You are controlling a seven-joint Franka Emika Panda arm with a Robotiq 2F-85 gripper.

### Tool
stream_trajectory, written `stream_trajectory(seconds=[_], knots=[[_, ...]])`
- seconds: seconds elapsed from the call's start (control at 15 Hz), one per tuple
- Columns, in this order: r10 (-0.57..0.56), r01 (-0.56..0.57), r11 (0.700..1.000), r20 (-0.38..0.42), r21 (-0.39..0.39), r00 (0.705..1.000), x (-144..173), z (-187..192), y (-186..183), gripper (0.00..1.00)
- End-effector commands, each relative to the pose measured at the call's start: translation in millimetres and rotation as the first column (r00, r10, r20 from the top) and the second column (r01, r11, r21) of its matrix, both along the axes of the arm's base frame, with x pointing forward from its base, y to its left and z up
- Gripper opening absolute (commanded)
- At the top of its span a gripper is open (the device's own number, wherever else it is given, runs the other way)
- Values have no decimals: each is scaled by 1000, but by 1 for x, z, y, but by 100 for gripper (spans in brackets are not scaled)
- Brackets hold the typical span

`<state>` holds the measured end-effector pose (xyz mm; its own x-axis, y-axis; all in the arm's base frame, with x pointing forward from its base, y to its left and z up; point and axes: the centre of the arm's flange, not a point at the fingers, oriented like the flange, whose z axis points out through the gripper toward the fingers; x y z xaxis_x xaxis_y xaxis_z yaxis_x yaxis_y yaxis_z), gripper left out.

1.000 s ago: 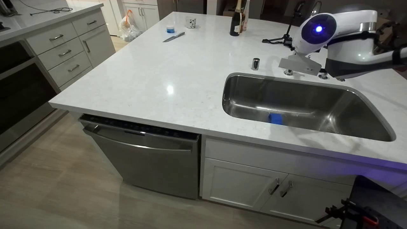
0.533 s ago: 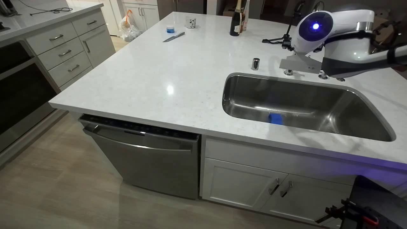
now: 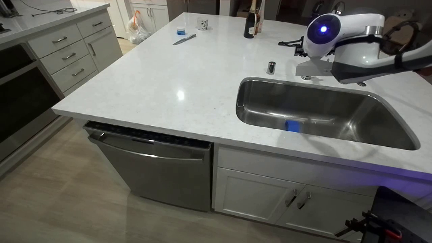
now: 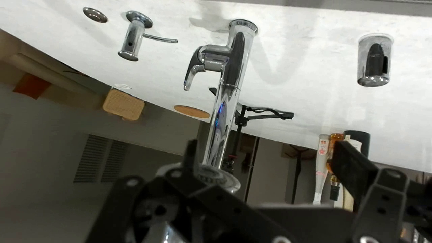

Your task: Push the spout back in the faucet

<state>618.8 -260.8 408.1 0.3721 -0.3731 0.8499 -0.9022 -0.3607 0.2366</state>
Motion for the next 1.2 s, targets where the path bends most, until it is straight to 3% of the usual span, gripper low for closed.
stream_trajectory(seconds=[0.0,0.47,0.8,1.13], knots=[[24,-28,998,-68,-60,997,21,15,-6,100],[45,-55,997,-156,-61,987,33,0,-5,100],[100,-98,995,-338,22,936,42,-21,-8,100],[155,-124,987,-423,100,893,46,-41,-13,100]])
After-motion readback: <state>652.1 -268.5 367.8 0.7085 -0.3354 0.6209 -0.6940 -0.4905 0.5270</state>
